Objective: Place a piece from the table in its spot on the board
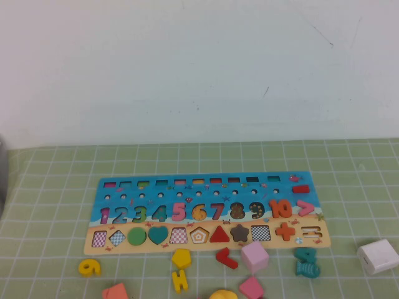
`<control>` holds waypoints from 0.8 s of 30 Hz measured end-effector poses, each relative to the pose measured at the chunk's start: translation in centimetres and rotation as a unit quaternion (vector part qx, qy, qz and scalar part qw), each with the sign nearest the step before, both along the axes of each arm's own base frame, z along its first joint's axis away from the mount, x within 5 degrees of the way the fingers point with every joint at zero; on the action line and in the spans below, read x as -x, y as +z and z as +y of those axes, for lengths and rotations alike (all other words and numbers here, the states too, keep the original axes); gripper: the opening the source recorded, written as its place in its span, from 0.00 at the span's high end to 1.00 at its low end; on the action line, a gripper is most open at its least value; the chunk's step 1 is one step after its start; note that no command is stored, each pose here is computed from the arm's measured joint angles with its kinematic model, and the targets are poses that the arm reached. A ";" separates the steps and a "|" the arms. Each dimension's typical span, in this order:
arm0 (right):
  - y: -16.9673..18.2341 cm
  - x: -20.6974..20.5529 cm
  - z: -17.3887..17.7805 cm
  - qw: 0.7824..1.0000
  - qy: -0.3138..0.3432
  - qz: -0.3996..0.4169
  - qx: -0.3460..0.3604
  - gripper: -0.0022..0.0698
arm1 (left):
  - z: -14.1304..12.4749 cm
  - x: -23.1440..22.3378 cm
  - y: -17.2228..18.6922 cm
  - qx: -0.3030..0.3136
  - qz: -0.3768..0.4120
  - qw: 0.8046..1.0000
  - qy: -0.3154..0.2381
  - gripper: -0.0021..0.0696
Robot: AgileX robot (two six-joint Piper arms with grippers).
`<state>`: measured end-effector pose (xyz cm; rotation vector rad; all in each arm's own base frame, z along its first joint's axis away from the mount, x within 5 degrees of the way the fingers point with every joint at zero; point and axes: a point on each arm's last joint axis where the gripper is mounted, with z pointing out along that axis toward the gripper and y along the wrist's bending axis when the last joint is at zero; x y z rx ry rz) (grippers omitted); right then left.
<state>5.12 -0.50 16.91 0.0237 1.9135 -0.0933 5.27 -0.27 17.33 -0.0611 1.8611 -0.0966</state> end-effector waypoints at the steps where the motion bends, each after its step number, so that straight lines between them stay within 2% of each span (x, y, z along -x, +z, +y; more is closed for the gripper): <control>1: 0.0 0.0 0.0 1.000 0.000 0.000 0.000 0.97 | 0.0 0.0 0.0 0.000 0.000 1.000 0.000 0.97; 20: 0.0 0.0 0.0 1.000 0.000 0.000 0.000 0.97 | 0.0 0.0 0.0 0.007 0.000 1.000 -0.001 0.97; 22: 0.0 0.0 0.0 1.000 0.000 0.000 0.000 0.97 | -0.2 0.0 0.0 0.029 -0.001 1.000 -0.001 0.97; 24: 0.0 0.0 0.0 1.000 0.000 0.000 0.000 0.97 | -0.4 -0.1 0.2 0.094 -0.010 0.996 0.002 0.97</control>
